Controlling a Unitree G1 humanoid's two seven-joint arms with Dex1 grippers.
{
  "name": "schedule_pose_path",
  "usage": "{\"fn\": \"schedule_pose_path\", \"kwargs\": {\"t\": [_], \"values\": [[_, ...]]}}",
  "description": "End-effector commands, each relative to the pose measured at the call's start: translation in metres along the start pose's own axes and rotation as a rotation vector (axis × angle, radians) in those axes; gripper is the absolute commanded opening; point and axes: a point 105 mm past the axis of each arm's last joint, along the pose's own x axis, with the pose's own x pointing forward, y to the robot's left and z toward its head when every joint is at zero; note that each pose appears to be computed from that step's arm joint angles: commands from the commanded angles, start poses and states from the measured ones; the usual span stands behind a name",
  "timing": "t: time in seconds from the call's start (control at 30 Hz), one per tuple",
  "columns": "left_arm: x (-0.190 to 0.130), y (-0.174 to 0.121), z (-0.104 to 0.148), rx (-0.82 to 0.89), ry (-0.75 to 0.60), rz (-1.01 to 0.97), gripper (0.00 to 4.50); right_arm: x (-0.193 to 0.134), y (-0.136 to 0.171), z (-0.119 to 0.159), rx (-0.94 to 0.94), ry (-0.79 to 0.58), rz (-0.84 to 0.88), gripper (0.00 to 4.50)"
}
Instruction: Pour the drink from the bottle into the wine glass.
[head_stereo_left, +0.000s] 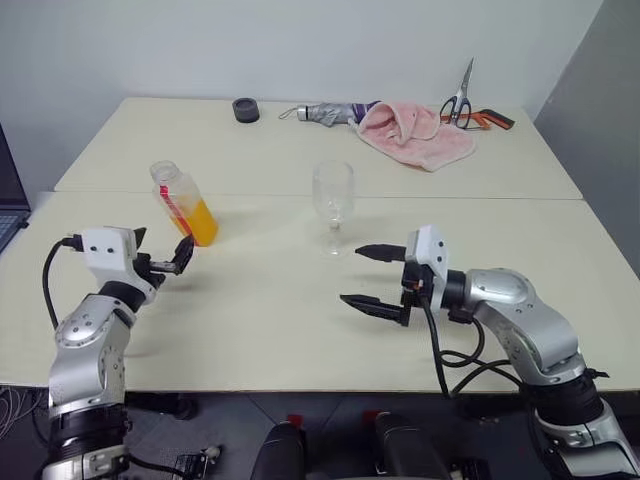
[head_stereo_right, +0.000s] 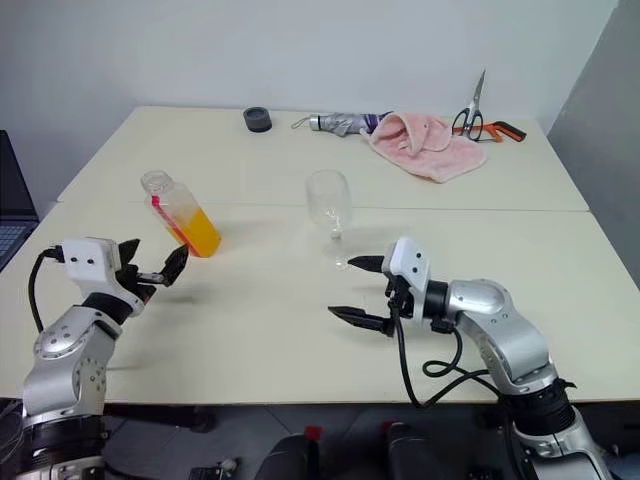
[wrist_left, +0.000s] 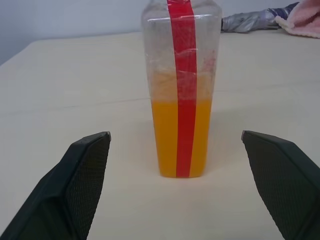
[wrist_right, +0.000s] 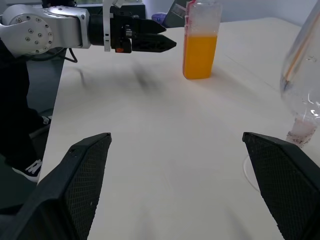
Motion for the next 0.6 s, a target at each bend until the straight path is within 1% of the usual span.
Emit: {"fn": "schedule_pose_path", "kwargs": {"t": [0.03, 0.27, 0.6], "values": [[0.007, 0.007, 0.018, 0.021, -0.044, -0.004, 4.5, 0.003, 0.005, 0.018, -0.05, -0.044, 0.02, 4.48], [0.027, 0.006, 0.024, 0.006, -0.05, -0.049, 4.5, 0.006, 0.005, 0.023, -0.062, -0.057, 0.013, 4.48], [0.05, -0.001, 0.021, 0.008, -0.036, -0.112, 4.5, 0.007, 0.004, 0.026, -0.074, -0.069, 0.009, 4.48]]}}
